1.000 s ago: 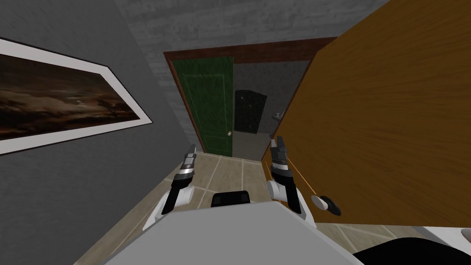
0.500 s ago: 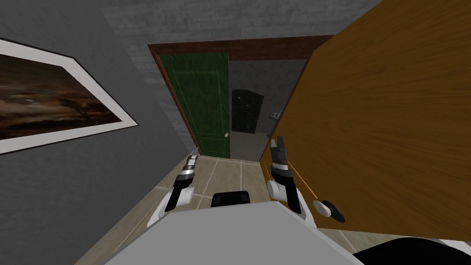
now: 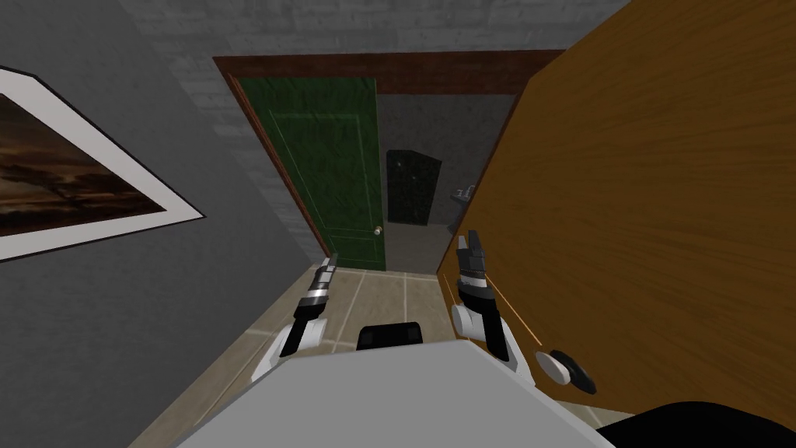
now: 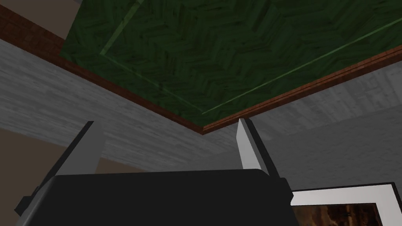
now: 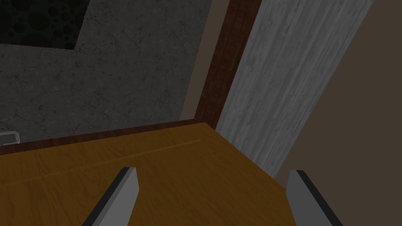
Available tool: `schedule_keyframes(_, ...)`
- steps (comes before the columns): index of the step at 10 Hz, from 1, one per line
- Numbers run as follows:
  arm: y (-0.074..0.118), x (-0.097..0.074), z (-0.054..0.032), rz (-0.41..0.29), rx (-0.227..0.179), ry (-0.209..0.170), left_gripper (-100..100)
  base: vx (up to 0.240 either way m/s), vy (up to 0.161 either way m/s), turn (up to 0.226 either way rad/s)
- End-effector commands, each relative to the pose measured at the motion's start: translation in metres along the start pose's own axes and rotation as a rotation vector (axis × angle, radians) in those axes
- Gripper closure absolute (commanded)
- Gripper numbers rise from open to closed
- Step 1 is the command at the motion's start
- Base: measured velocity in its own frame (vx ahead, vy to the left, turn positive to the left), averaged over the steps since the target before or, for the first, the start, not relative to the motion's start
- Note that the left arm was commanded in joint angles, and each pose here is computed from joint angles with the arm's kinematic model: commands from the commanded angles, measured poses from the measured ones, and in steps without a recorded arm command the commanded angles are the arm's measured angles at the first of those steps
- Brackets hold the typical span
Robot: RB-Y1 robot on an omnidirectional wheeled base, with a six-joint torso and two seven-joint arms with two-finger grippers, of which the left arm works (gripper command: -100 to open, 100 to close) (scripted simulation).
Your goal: Pull the door open
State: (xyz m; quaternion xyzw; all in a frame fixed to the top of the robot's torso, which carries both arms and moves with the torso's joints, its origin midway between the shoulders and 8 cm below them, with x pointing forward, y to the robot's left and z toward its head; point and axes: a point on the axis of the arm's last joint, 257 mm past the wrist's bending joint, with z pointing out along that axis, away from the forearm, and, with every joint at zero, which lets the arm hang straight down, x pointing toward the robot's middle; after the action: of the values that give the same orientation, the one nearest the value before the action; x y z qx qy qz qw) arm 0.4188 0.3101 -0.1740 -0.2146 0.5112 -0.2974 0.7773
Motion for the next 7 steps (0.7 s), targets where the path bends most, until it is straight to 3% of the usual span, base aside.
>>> schedule_keyframes(1, 0.011, 0.006, -0.0039, 0.042, -0.014, 0.012, -100, 0.044, -0.014, -0.05)
schedule_keyframes(7, 0.056, 0.03, -0.0204, 0.238, -0.078, 0.076, -100, 0.11, -0.029, -0.096)
